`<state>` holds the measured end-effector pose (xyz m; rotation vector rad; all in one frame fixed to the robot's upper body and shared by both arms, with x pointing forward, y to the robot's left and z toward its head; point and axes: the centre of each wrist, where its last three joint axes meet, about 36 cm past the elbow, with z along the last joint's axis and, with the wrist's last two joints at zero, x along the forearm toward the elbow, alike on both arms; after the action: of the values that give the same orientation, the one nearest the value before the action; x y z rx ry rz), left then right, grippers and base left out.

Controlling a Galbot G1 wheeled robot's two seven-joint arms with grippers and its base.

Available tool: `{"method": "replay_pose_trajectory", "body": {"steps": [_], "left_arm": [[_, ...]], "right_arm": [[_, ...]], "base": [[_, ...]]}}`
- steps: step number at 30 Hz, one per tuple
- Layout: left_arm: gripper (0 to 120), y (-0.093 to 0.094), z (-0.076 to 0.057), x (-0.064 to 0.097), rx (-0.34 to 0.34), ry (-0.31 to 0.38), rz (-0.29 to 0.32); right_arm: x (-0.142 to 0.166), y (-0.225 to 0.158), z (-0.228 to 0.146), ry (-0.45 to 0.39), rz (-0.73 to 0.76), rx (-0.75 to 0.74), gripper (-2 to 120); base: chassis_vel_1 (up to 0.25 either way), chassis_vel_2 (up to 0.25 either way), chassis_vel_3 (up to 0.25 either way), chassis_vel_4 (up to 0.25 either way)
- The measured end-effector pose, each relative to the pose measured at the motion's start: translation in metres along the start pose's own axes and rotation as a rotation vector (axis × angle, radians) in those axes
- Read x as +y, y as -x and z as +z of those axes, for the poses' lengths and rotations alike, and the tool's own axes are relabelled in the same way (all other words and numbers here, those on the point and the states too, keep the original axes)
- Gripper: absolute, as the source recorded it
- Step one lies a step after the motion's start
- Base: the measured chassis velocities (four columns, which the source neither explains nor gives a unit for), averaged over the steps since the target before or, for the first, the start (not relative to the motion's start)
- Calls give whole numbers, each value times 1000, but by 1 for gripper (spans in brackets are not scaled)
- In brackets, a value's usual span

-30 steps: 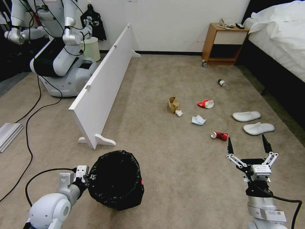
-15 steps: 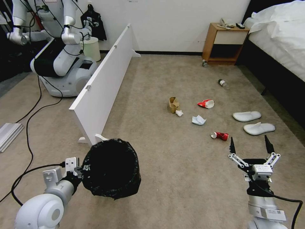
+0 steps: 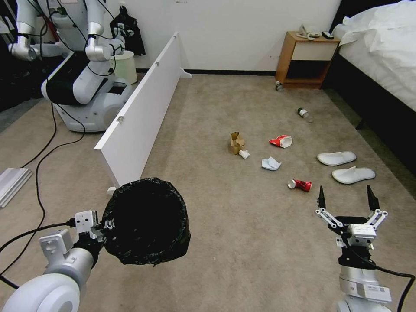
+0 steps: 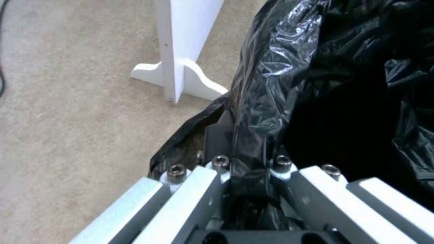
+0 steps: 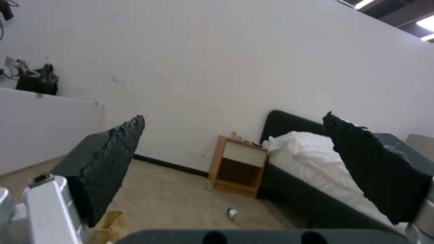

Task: Pick up the trash bin, then pick up the garbage from the floor and place it into the trash bin.

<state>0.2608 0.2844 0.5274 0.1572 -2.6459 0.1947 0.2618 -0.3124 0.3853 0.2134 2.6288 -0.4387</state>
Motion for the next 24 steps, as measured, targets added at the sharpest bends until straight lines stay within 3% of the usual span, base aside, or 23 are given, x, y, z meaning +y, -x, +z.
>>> {"method": "replay_pose_trajectory", "body": {"steps": [24], "left_arm": [[1,-2,0,0,1,-32,3]], "right_arm": [[0,0,1,1,4,-4,100]], "base": [[0,0,0,0]]}}
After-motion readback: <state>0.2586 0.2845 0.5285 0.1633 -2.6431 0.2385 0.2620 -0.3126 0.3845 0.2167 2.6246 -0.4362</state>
